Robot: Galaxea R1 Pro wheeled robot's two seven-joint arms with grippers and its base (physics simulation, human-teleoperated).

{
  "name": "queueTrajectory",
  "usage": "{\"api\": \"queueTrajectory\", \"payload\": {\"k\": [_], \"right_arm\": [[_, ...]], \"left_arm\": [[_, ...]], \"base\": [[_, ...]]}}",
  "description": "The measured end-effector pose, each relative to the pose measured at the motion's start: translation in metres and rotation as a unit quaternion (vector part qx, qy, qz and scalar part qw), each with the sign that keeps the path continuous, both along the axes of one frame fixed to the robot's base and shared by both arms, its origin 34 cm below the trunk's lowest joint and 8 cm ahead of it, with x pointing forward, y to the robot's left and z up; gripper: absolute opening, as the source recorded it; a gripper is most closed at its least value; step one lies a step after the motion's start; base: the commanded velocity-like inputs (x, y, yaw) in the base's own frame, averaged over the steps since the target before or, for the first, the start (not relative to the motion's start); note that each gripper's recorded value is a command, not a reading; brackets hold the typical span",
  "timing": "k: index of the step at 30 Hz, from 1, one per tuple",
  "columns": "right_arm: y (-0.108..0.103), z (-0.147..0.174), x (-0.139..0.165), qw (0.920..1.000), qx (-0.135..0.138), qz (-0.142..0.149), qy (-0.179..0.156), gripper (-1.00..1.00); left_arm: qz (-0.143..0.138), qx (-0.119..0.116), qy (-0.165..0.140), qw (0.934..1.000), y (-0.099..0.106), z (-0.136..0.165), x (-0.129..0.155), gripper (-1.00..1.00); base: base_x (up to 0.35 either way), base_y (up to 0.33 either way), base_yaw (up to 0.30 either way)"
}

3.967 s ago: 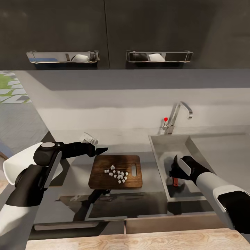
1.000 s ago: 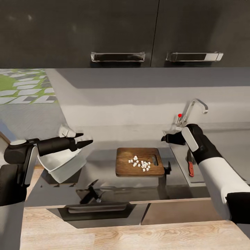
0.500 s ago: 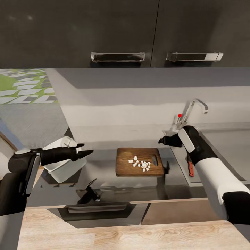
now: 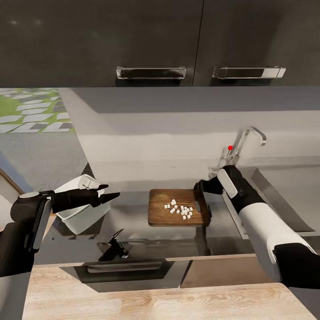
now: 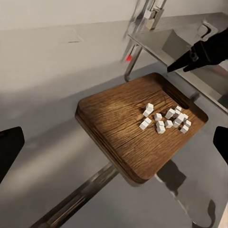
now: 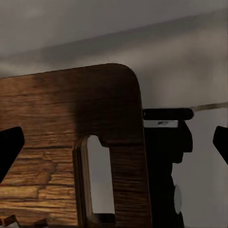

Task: In the kitchen, take the Vidalia onion out of the sink, dice it on the chopping board with the paring knife, put the diced onion into the bowl on the countertop, then place both the paring knife and the chopping board into the sink.

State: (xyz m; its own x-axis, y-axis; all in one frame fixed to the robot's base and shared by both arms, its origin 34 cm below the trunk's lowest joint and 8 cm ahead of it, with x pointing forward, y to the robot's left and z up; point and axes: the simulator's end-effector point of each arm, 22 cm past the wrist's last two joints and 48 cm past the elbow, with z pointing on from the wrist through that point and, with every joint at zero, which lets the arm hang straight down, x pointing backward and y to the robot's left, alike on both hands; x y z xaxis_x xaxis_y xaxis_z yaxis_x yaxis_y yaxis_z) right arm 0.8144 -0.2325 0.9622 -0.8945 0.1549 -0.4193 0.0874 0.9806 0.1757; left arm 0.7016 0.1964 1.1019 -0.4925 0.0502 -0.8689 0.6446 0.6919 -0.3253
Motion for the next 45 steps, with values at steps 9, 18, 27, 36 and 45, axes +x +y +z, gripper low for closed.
{"api": "queueTrajectory", "payload": {"k": [9,18,27,36,45], "right_arm": [[-0.0014,-0.0140,-0.0084,0.9998,0.000,-0.003,0.020,1.00],[-0.0018,-0.0155,-0.0094,0.9998,-0.002,-0.003,0.022,1.00],[-0.0019,-0.0161,-0.0098,0.9997,-0.002,-0.003,0.023,1.00],[-0.0033,-0.0168,-0.0102,0.9997,-0.005,-0.004,0.024,1.00],[-0.0035,-0.0169,-0.0102,0.9997,-0.005,-0.004,0.024,1.00]], "left_arm": [[0.000,0.000,0.000,1.0000,-0.0001,0.0000,0.0000,1.00],[0.000,0.000,0.000,1.0000,-0.0001,0.0000,0.0000,1.00],[0.000,0.000,0.000,1.0000,-0.0001,0.0000,0.0000,1.00],[0.000,0.000,0.001,1.0000,-0.0001,-0.0005,-0.0003,1.00],[0.000,0.000,0.000,1.0000,-0.0001,-0.0002,-0.0001,1.00]], "base": [[0.000,0.000,0.000],[0.000,0.000,0.000],[0.000,0.000,0.000],[0.000,0.000,0.000],[0.000,0.000,0.000]]}}
